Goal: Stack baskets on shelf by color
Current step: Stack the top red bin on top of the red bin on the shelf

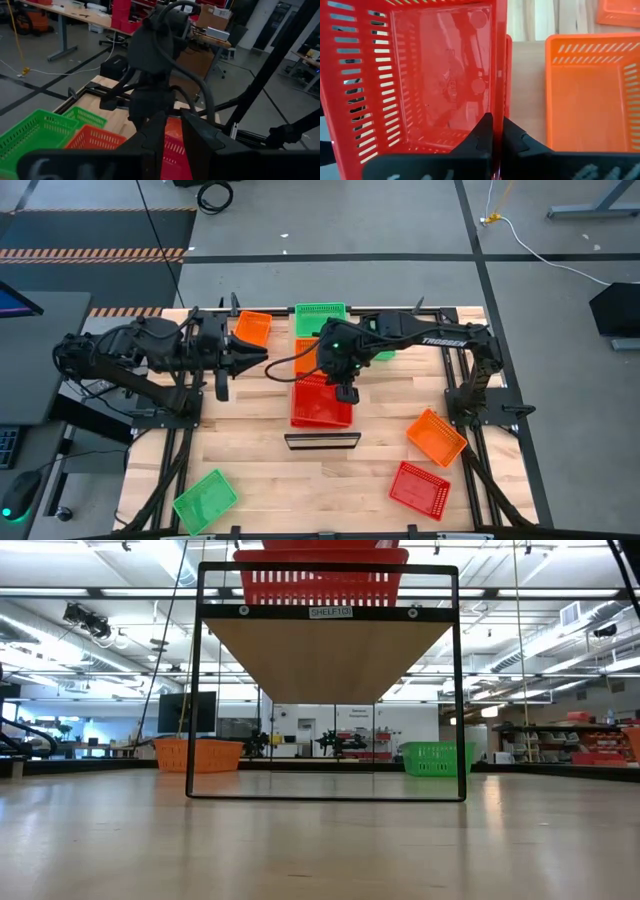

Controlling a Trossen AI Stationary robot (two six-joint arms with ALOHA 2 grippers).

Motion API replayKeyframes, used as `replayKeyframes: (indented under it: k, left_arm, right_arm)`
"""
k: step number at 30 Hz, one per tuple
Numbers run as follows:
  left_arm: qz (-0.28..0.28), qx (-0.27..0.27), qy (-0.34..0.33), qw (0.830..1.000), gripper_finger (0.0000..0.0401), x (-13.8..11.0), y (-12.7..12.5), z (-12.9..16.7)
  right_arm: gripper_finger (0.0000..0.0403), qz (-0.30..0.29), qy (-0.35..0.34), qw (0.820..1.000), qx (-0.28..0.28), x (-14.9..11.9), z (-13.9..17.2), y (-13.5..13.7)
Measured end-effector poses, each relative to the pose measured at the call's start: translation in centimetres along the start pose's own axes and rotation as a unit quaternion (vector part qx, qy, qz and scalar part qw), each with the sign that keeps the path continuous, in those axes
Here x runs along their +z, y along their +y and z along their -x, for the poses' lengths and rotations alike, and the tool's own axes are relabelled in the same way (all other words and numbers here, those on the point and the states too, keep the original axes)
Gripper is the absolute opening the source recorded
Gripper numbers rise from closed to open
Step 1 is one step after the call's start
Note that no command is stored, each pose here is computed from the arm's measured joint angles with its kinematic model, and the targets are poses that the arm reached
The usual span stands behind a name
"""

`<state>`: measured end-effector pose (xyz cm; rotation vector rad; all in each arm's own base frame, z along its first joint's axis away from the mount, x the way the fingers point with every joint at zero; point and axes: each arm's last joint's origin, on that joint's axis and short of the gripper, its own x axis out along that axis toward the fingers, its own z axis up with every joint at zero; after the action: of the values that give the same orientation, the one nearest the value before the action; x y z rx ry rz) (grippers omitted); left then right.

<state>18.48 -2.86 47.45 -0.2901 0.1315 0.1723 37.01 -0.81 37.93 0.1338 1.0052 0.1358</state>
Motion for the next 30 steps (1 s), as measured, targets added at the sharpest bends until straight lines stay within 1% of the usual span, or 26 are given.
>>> replayKeyframes:
  k: [6, 14, 25, 30]
  left_arm:
    - [-0.005, 0.004, 0.014, 1.000, 0.0067, -0.28, 0.07, 0.01]
    - [-0.010, -0.016, 0.022, 1.000, 0.0072, -0.56, -0.58, 0.23]
    - [-0.010, -0.023, 0.023, 0.999, 0.0057, -0.63, -0.84, 0.33]
    - [-0.010, -0.023, 0.023, 0.999, 0.0059, -0.63, -0.85, 0.33]
  right_arm:
    - [0.0027, 0.001, 0.004, 1.000, -0.008, -0.09, 0.01, -0.04]
    - [0.0042, 0.001, 0.003, 1.000, -0.013, -0.07, 0.01, -0.07]
    - [0.0096, -0.020, -0.003, 1.000, -0.013, 0.04, 0.01, -0.07]
    - [0.0103, -0.028, -0.003, 1.000, -0.013, 0.04, 0.01, -0.07]
